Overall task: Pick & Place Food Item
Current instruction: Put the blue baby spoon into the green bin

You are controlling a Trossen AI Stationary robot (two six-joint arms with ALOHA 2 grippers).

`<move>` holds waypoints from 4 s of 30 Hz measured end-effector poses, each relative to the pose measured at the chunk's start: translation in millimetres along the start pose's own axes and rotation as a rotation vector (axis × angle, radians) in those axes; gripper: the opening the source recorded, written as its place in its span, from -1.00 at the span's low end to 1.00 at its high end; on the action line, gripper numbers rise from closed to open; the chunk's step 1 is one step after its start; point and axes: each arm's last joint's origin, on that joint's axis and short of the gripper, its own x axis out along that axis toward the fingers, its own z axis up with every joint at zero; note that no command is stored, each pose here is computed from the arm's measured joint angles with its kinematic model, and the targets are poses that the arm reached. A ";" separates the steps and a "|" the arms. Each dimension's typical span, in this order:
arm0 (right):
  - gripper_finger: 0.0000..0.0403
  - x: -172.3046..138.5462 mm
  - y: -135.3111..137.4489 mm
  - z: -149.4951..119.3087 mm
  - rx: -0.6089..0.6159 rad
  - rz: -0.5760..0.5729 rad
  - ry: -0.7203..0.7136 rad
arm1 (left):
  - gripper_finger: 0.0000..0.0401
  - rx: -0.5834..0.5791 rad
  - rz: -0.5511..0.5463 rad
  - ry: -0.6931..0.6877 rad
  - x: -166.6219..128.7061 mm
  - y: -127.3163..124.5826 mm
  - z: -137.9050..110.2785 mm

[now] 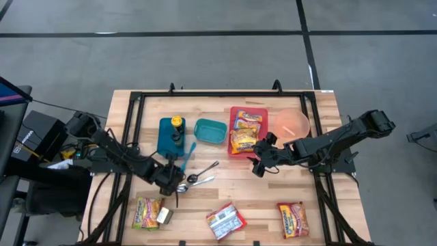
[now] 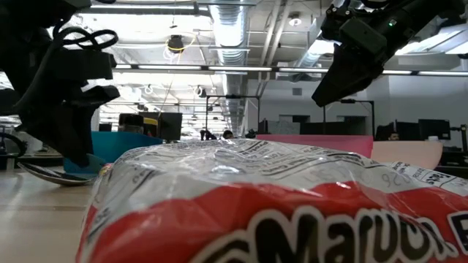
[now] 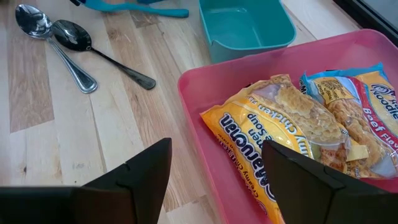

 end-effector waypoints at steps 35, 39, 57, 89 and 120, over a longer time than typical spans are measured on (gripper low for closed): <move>0.22 0.0 0.1 0.2 0.001 0.001 -0.002 | -0.99 -0.107 -0.075 -0.369 -56.1 6.3 16.6; 0.22 0.0 0.1 0.2 0.001 0.001 -0.002 | -0.99 -0.047 -0.078 -0.428 -59.8 2.9 21.0; 0.22 0.0 0.2 0.3 0.002 0.002 -0.003 | -0.99 0.107 0.309 -0.446 -46.6 52.3 39.6; 0.22 0.2 0.3 1.9 0.011 0.006 -0.015 | -0.99 -0.268 0.522 -0.563 -39.5 76.7 92.0; 0.22 -9.6 -21.7 -0.8 0.091 -0.186 -0.003 | -0.99 -0.561 0.475 -0.278 -28.3 116.4 129.1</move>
